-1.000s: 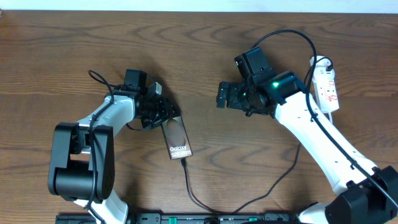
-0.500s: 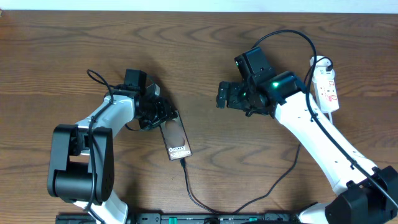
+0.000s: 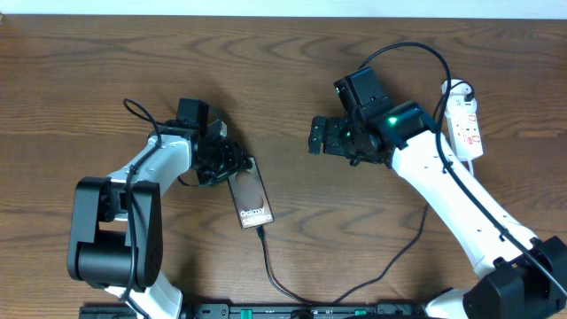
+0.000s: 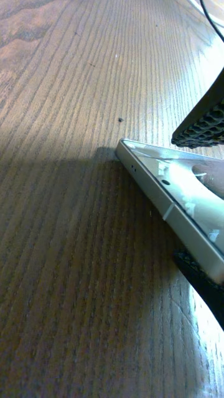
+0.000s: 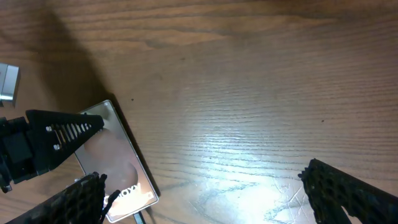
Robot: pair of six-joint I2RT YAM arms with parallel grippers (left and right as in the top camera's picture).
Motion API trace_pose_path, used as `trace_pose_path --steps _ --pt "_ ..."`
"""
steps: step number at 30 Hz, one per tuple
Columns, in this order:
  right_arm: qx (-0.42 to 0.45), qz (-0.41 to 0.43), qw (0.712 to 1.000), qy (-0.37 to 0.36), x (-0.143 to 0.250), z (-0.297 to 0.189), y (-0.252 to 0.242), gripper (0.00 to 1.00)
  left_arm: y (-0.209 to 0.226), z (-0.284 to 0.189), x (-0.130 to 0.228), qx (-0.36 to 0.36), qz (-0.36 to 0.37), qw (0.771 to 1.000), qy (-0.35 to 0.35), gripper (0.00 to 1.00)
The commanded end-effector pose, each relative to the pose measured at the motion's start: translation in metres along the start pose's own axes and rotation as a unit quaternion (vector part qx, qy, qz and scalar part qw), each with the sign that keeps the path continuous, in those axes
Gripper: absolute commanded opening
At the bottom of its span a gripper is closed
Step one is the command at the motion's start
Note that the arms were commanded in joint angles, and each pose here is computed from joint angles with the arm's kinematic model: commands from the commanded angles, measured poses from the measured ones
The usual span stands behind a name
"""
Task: Plug charger to phone and switch on socket
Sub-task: 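Hold the phone on the table and adjust it with the left gripper, then open the left gripper and lift it away from the phone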
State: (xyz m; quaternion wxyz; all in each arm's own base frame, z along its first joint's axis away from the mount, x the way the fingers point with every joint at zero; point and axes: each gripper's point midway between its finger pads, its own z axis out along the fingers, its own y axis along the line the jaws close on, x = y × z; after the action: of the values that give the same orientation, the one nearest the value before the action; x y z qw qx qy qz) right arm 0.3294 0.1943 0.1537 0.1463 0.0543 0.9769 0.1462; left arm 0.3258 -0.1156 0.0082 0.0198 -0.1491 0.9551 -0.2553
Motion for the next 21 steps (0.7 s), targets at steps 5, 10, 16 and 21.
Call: trace_pose_path --steps 5,10,16,21 --pt "-0.002 0.005 1.0 -0.012 -0.003 -0.008 0.002 0.99 0.038 0.008 0.011 -0.083 -0.04 0.996 0.011 0.54" --pt "-0.002 0.005 1.0 -0.012 -0.003 -0.008 0.002 0.99 0.042 0.007 0.012 -0.094 -0.047 0.994 0.01 0.54" --pt "-0.002 0.005 1.0 -0.012 -0.003 -0.008 0.002 0.99 0.042 0.007 0.012 -0.094 -0.047 0.994 0.01 0.54" --pt "-0.002 0.005 1.0 -0.012 -0.003 -0.008 0.002 0.99 0.042 0.007 0.012 -0.094 -0.047 0.994 0.009 0.54"
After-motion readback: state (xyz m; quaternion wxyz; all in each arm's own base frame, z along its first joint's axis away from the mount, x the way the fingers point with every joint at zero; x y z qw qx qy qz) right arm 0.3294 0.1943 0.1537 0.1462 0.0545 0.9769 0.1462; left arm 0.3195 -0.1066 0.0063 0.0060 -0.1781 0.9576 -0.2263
